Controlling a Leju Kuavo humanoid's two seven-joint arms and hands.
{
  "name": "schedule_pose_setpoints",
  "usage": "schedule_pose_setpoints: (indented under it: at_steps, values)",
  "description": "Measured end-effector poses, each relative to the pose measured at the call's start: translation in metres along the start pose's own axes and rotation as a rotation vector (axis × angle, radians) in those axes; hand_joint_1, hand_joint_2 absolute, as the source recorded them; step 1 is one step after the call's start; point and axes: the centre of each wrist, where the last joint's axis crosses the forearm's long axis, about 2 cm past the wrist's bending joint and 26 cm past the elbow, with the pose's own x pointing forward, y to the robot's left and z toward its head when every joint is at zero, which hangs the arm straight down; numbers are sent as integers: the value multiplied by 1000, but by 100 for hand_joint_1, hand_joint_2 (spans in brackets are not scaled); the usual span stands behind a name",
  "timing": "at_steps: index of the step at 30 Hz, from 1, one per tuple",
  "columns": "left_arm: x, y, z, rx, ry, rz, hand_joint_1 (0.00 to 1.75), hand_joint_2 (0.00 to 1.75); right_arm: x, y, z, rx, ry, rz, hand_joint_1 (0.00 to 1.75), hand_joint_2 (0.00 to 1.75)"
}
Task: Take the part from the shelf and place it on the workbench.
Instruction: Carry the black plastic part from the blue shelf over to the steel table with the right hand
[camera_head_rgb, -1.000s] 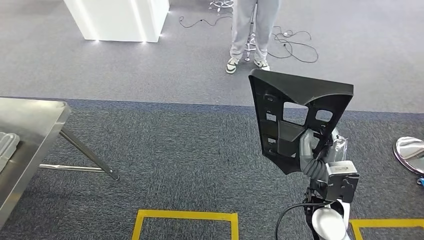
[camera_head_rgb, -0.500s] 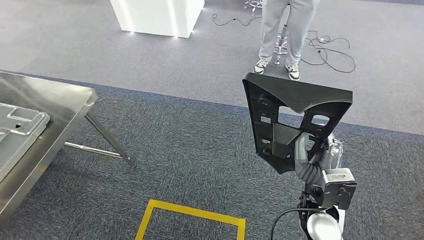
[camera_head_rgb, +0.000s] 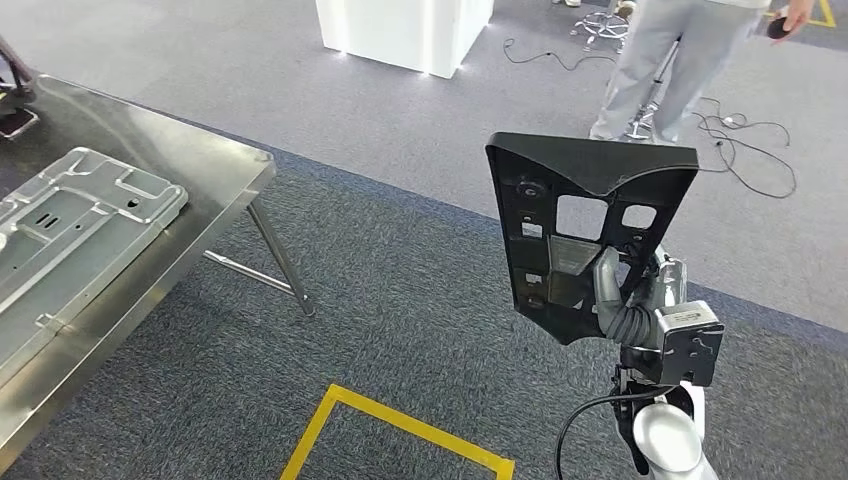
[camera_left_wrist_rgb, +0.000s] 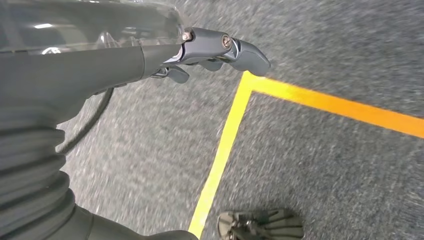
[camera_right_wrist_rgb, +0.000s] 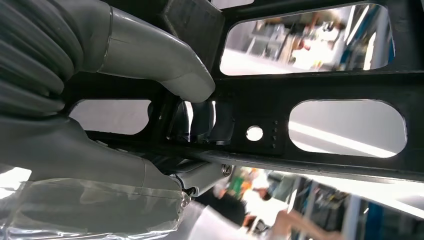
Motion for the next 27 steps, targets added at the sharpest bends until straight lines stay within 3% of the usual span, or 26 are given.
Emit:
schedule_pose_setpoints:
  at_steps: [10,22,27]
  values:
    - [2,-2,0,-3,10,9,0,175,-4,-12,-31,29,-63,33,175,175]
    - [2,-8,3,-50,32,-40,0,175,-4,-12,-42,41,-74,72,175,175]
    - [2,-13,5,-82,79,-113,0,175,0,-15,-31,36,-74,132,175,175]
